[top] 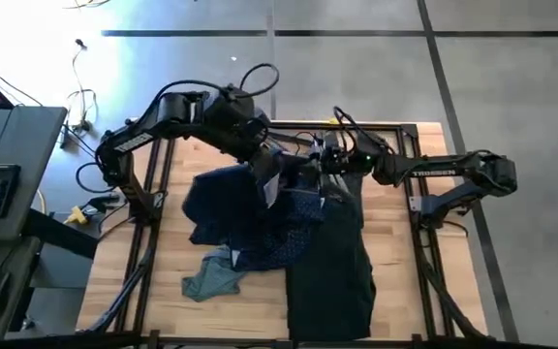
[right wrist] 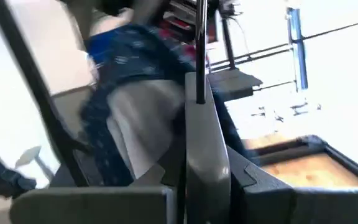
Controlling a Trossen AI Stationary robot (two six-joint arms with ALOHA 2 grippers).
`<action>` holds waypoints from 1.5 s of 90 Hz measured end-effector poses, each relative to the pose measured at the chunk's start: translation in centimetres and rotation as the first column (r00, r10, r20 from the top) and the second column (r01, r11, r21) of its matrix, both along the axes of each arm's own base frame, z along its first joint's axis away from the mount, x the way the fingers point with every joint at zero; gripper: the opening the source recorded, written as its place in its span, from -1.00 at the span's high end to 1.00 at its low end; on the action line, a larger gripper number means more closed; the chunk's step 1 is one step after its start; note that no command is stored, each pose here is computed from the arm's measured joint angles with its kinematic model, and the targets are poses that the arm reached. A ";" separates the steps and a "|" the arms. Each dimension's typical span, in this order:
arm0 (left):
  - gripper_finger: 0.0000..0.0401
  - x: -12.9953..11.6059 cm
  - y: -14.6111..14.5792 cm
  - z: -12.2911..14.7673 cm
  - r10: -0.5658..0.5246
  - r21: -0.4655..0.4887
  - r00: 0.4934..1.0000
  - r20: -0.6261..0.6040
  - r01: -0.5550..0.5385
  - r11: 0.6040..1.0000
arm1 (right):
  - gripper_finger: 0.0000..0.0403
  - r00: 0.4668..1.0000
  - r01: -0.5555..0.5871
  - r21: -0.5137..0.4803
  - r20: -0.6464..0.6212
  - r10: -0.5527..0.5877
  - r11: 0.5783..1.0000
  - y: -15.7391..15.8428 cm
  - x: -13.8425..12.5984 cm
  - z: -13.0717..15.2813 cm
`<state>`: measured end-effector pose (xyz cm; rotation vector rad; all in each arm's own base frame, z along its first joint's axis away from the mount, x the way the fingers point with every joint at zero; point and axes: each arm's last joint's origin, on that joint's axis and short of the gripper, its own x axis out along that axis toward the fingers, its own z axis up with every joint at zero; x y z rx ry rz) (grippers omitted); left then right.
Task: Hang clothes
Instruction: Insert the hanger into the blue polo shirt
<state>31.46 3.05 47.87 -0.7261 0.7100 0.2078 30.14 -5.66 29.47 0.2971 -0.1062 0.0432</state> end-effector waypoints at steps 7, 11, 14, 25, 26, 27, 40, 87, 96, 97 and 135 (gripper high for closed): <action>0.54 0.1 0.0 -0.3 -0.008 0.005 1.000 -0.022 0.008 1.000 | 0.86 0.998 0.017 0.016 0.053 -0.018 1.000 -0.1 -0.3 0.0; 0.49 0.4 0.0 -0.5 -0.015 0.013 1.000 -0.028 0.015 1.000 | 0.86 0.998 0.020 0.016 0.057 -0.020 1.000 -0.2 -0.4 0.0; 0.46 0.7 0.1 -0.7 -0.019 0.019 0.999 -0.034 0.020 1.000 | 0.86 0.998 0.021 0.012 0.052 -0.021 1.000 -0.2 -0.3 0.0; 0.31 2.0 0.2 -1.9 -0.044 0.036 0.997 -0.071 0.046 0.998 | 0.86 0.998 0.021 0.004 0.055 -0.021 1.000 -0.2 -0.3 0.1; 0.30 2.1 0.2 -2.0 -0.046 0.038 0.996 -0.076 0.049 0.998 | 0.86 0.998 0.021 0.004 0.055 -0.021 1.000 -0.2 -0.3 0.2; 0.29 2.2 0.2 -2.1 -0.051 0.040 0.995 -0.081 0.054 0.998 | 0.86 0.998 0.021 0.004 0.056 -0.021 1.000 -0.2 -0.3 0.2; 0.20 2.6 0.1 -3.3 -0.166 0.041 0.974 -0.152 0.174 0.984 | 0.86 0.999 0.020 0.010 0.047 -0.021 1.000 -0.2 -0.3 0.1; 0.20 0.3 -1.9 -3.7 -0.081 0.158 0.930 -0.358 0.146 0.977 | 0.86 1.000 0.023 0.013 0.010 -0.024 1.000 -0.3 -0.2 -0.2; 0.23 0.2 -1.9 -3.7 -0.024 0.246 0.931 -0.365 0.121 0.962 | 0.86 1.000 0.024 0.015 0.000 -0.024 1.000 -0.3 -0.2 -0.3; 0.24 0.2 -1.9 -3.7 -0.023 0.252 0.931 -0.365 0.123 0.960 | 0.86 1.000 0.024 0.015 -0.002 -0.024 1.000 -0.3 -0.2 -0.3; 0.36 -1.7 -2.6 -1.9 -0.146 0.651 0.859 -0.491 0.473 0.593 | 0.86 0.999 0.024 0.019 -0.022 -0.023 1.000 -0.3 -0.2 -0.5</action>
